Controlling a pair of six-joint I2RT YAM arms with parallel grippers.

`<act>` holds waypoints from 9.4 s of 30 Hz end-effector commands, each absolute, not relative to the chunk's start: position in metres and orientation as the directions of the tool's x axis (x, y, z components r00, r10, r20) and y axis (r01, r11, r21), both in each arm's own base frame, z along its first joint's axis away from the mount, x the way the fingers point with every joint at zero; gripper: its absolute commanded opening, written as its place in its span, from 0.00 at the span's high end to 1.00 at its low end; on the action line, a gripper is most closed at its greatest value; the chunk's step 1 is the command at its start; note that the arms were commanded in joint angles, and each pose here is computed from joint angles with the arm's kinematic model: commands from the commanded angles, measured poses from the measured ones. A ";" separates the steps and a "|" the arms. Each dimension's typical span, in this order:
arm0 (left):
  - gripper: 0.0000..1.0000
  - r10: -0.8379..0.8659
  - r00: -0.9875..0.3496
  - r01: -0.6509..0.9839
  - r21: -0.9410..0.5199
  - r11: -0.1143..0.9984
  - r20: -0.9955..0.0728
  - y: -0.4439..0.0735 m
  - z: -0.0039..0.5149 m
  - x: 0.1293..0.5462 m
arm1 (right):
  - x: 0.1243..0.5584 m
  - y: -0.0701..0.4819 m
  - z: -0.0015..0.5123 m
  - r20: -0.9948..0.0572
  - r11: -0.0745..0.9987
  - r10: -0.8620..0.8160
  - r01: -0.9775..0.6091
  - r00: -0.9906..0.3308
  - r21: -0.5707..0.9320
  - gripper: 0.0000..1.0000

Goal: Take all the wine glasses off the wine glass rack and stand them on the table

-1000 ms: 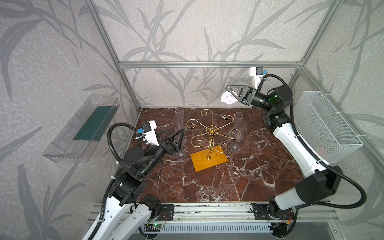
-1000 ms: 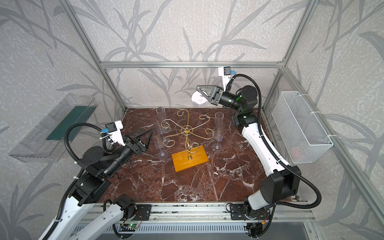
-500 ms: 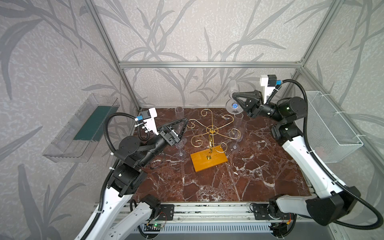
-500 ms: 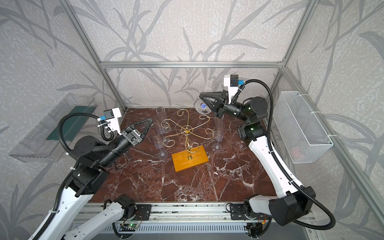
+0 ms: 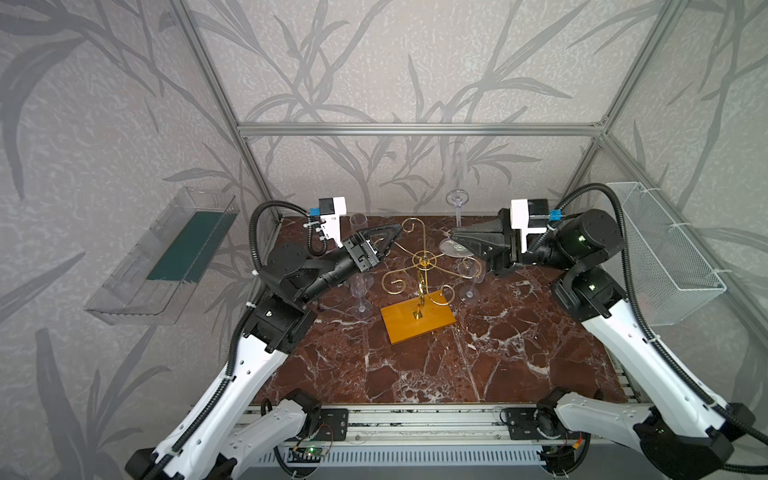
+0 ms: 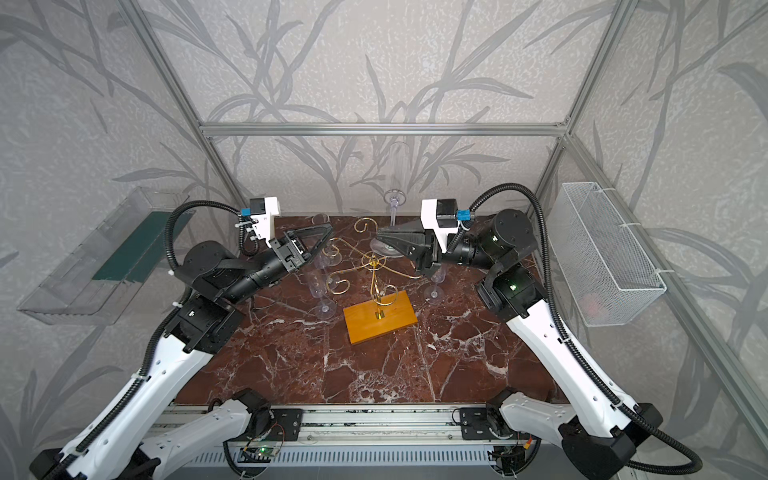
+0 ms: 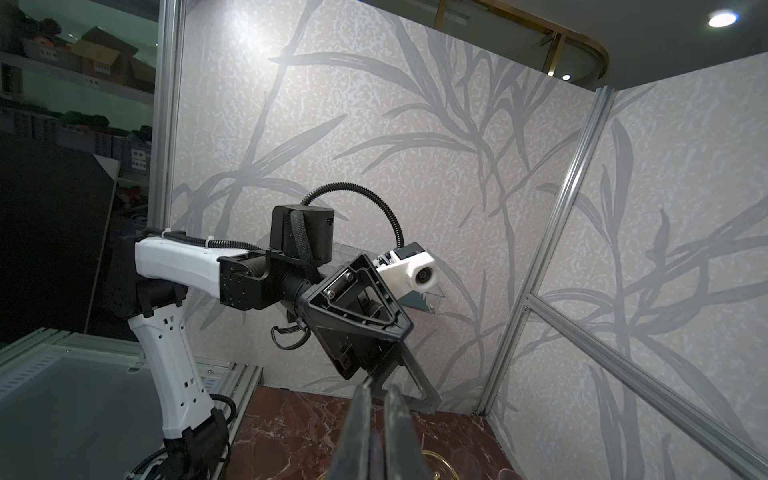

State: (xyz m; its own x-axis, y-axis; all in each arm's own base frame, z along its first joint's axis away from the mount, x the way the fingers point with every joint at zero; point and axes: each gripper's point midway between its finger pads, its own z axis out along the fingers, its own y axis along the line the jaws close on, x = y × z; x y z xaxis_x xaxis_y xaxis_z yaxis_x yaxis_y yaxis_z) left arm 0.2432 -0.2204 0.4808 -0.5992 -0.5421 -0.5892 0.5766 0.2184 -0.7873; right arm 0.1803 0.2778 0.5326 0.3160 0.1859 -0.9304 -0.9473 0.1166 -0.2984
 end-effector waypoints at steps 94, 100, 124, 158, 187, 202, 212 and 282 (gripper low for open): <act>1.00 0.174 0.333 0.673 0.362 0.645 -0.927 -0.225 0.487 0.215 | 0.172 0.303 0.611 -0.929 0.221 0.348 -0.974 0.124 -0.047 0.27; 1.00 0.206 0.347 0.665 0.395 0.634 -0.915 -0.227 0.481 0.216 | 0.179 0.311 0.615 -0.924 0.200 0.370 -0.980 0.095 -0.021 0.27; 0.88 0.256 0.345 0.666 0.428 0.611 -0.903 -0.233 0.468 0.217 | 0.192 0.319 0.607 -0.921 0.218 0.379 -0.976 0.091 -0.007 0.70; 0.36 0.229 0.302 0.624 0.373 0.686 -0.926 -0.200 0.458 0.204 | 0.261 0.253 0.597 -0.695 0.687 -0.281 -0.368 0.661 -0.627 0.72; 0.36 0.257 0.281 0.592 0.377 0.712 -0.925 -0.192 0.448 0.209 | 0.255 0.115 0.430 -0.846 0.835 -0.457 -0.196 0.275 -0.515 0.74; 0.36 0.252 0.249 0.590 0.353 0.726 -0.935 -0.188 0.441 0.209 | 0.254 0.118 0.321 -0.974 0.928 -0.172 -0.309 0.147 -0.210 0.75; 0.36 0.248 0.226 0.589 0.335 0.735 -0.942 -0.186 0.434 0.210 | 0.260 0.126 0.262 -0.997 0.933 -0.059 -0.352 0.054 -0.074 0.75; 0.34 0.278 0.343 0.552 0.432 0.713 -0.897 -0.203 0.459 0.222 | 0.223 0.173 0.456 -0.938 0.763 -0.092 -0.582 0.333 -0.281 0.01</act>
